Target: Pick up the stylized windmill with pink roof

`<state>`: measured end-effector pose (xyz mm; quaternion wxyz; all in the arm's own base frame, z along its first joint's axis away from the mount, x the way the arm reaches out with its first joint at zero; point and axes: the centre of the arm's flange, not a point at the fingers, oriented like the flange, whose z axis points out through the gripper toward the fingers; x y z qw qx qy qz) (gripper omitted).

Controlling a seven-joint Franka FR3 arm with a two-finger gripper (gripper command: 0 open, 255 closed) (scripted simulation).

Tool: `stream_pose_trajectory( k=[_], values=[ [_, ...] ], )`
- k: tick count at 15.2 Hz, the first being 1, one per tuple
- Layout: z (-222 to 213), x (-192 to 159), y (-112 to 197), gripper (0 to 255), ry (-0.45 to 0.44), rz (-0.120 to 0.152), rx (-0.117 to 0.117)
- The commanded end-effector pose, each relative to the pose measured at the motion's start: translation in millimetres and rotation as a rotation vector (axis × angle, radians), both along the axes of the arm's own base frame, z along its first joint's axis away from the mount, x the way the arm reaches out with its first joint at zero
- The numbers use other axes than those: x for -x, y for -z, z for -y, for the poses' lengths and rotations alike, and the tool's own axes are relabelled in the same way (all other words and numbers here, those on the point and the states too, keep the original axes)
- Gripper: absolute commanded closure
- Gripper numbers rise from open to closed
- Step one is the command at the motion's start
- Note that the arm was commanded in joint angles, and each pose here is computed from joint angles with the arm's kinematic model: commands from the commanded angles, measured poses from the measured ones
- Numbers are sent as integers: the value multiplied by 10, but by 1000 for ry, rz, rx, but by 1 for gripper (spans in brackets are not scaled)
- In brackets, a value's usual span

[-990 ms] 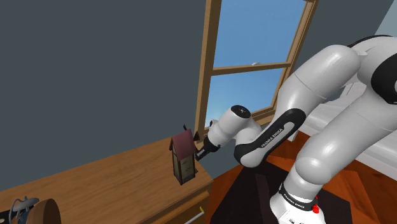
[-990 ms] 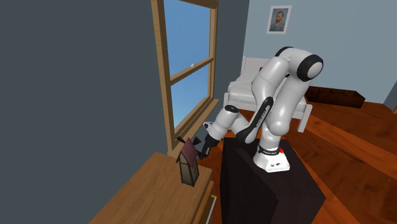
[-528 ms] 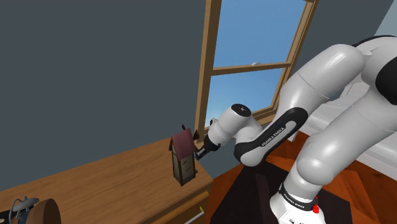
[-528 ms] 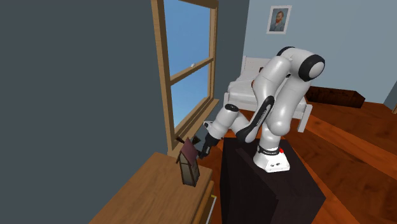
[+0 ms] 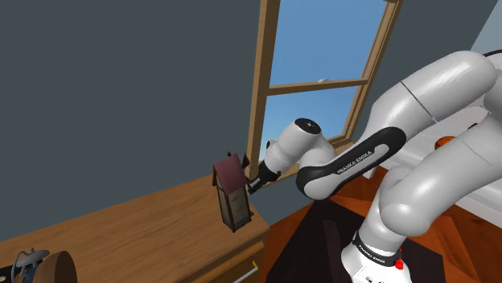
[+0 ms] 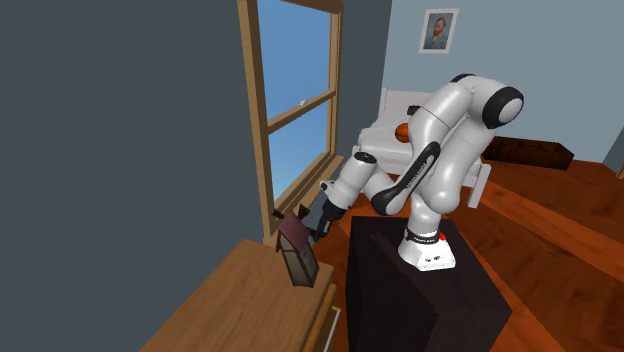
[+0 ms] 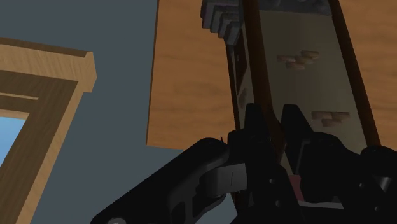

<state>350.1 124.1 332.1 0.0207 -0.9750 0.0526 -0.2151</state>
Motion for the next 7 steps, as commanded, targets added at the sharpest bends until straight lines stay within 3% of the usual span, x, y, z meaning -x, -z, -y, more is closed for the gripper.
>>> stream_pose_trajectory(
  k=[1, 7],
  values=[
    [4, 3, -123, 255, 0, 3, -2],
    [4, 3, -343, 255, 0, 3, -2]
  ],
)
